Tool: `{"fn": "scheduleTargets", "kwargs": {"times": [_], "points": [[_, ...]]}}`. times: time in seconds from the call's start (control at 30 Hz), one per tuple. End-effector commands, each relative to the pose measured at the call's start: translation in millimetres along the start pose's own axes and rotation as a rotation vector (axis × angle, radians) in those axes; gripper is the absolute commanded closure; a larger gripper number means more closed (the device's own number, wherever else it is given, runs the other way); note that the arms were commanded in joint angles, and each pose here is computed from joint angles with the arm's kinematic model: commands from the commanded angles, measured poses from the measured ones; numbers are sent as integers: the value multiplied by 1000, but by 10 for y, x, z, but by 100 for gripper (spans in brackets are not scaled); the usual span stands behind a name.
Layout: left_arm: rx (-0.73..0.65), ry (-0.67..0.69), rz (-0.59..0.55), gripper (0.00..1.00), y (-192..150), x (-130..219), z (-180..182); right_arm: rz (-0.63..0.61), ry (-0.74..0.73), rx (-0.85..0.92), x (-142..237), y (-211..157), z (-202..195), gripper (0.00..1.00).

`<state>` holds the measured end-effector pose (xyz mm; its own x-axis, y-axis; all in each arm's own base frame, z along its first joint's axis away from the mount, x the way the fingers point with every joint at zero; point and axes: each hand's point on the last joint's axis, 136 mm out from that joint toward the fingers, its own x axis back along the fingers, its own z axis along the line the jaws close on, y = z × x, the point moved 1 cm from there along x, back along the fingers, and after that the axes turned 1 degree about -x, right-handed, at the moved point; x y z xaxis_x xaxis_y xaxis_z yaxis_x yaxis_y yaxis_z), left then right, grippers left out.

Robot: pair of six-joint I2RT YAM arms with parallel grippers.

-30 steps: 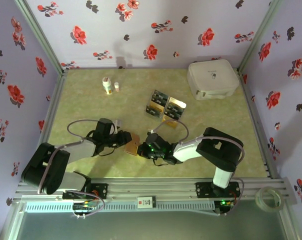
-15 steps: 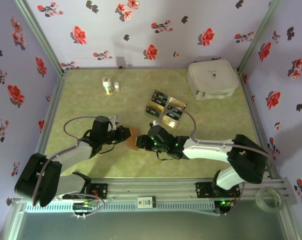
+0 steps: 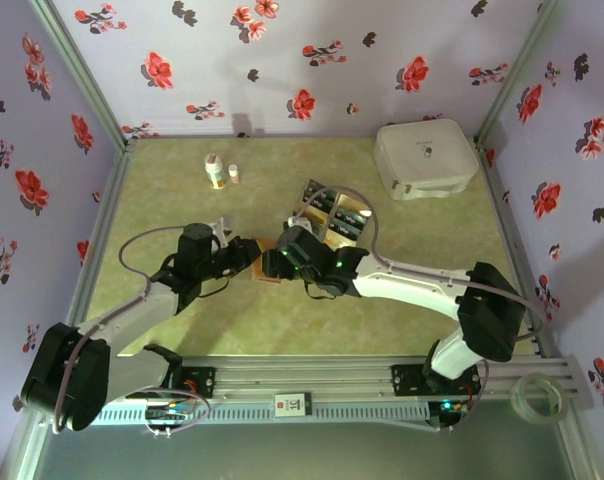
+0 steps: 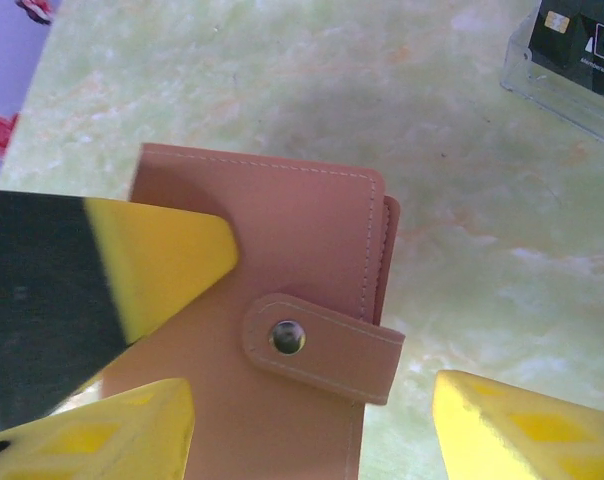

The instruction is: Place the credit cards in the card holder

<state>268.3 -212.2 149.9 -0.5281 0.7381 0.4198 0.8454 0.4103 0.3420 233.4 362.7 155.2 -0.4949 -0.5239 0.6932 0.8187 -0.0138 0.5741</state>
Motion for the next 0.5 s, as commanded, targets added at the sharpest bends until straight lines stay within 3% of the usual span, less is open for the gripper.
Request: {"fn": "scheduleTargets", "kwargs": {"times": [0.0,0.23,0.47], "points": [[18,-47,-37,100,110,52,-211,-23,-61,48,-65,103,-45,36],[31,-64,-41,100,93,82,-231,-30,-203,41,-237,113,-386,39],[21,-48,-44,100,90,63,-177,-28,-474,31,36,3,-1150,45]]}}
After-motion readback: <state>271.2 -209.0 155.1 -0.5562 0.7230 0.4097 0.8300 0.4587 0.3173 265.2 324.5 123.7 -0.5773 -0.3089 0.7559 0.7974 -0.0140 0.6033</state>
